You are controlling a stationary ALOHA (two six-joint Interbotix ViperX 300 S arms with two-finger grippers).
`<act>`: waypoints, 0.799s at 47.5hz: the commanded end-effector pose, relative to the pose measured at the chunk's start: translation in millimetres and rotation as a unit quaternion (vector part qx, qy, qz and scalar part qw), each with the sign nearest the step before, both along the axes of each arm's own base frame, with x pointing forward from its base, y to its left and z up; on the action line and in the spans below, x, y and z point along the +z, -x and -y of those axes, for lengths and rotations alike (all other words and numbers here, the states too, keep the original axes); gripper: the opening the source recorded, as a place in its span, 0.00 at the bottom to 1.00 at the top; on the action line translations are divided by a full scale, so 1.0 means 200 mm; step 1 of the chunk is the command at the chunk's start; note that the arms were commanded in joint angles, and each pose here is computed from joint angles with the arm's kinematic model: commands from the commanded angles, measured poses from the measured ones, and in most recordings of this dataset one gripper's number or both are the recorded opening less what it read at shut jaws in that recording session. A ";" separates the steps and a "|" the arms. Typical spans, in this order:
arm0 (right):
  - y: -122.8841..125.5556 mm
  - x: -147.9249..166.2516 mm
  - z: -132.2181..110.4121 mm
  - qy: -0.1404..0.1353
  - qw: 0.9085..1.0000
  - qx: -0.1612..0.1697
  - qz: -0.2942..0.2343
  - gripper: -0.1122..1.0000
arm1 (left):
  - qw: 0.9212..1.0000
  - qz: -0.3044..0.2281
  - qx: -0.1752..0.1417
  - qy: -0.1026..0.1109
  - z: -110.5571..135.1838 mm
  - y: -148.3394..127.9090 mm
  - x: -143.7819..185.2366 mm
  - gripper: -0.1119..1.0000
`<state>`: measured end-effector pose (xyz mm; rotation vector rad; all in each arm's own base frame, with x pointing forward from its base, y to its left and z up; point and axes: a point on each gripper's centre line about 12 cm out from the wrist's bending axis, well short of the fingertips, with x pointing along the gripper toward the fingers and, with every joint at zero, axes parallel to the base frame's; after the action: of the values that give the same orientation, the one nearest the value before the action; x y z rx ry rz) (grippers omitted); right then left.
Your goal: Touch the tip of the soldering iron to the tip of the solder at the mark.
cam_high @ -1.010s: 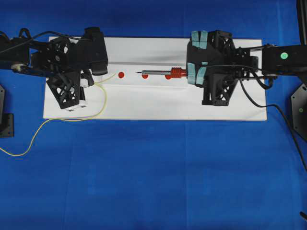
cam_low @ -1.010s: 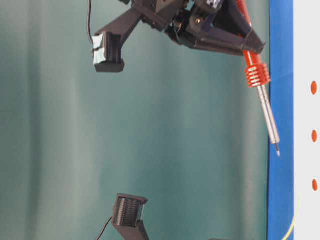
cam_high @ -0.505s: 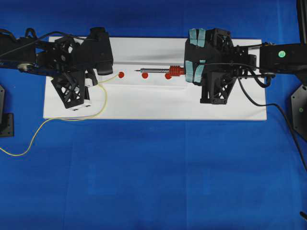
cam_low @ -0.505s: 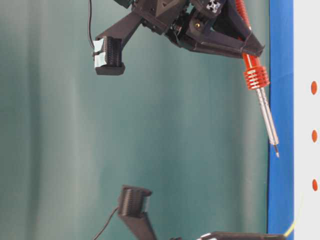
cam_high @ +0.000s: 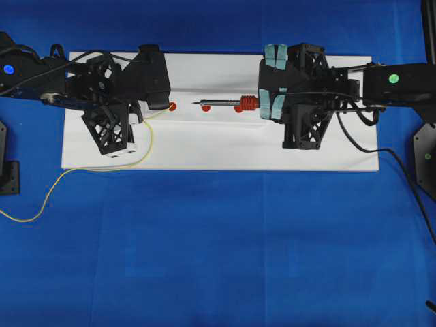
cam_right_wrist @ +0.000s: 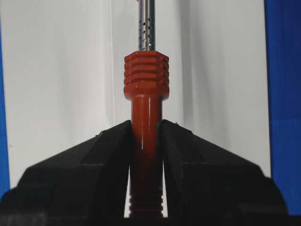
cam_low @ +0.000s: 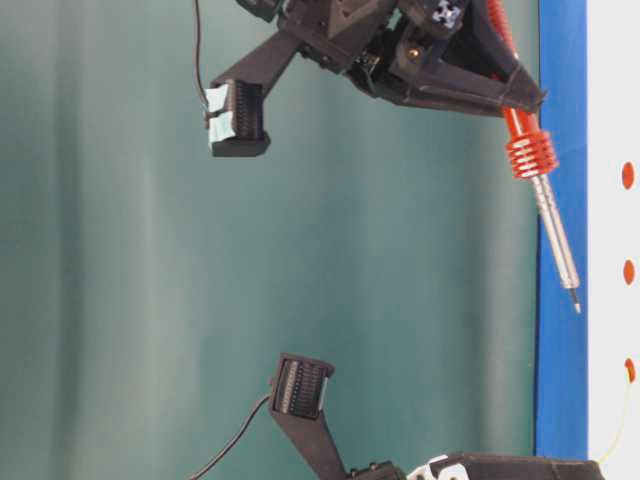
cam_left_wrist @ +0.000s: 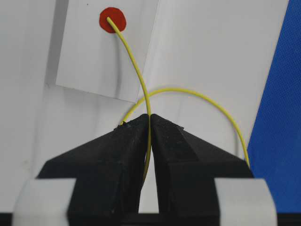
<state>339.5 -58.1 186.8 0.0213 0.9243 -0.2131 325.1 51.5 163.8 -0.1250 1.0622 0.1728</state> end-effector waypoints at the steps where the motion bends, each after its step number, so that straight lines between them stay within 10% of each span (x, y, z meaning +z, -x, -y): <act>1: -0.04 0.07 0.01 0.004 1.000 0.000 0.023 0.17 | 1.000 0.016 -0.001 -0.004 -0.01 -0.03 0.05 0.13; 38: -0.26 -0.06 0.04 0.003 1.000 0.003 -0.005 0.17 | 1.000 0.010 -0.001 -0.003 0.00 -0.01 0.04 0.13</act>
<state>384.4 -65.0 163.2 0.0145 0.9728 -0.2088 323.3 51.3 162.6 -0.1232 1.0777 0.1712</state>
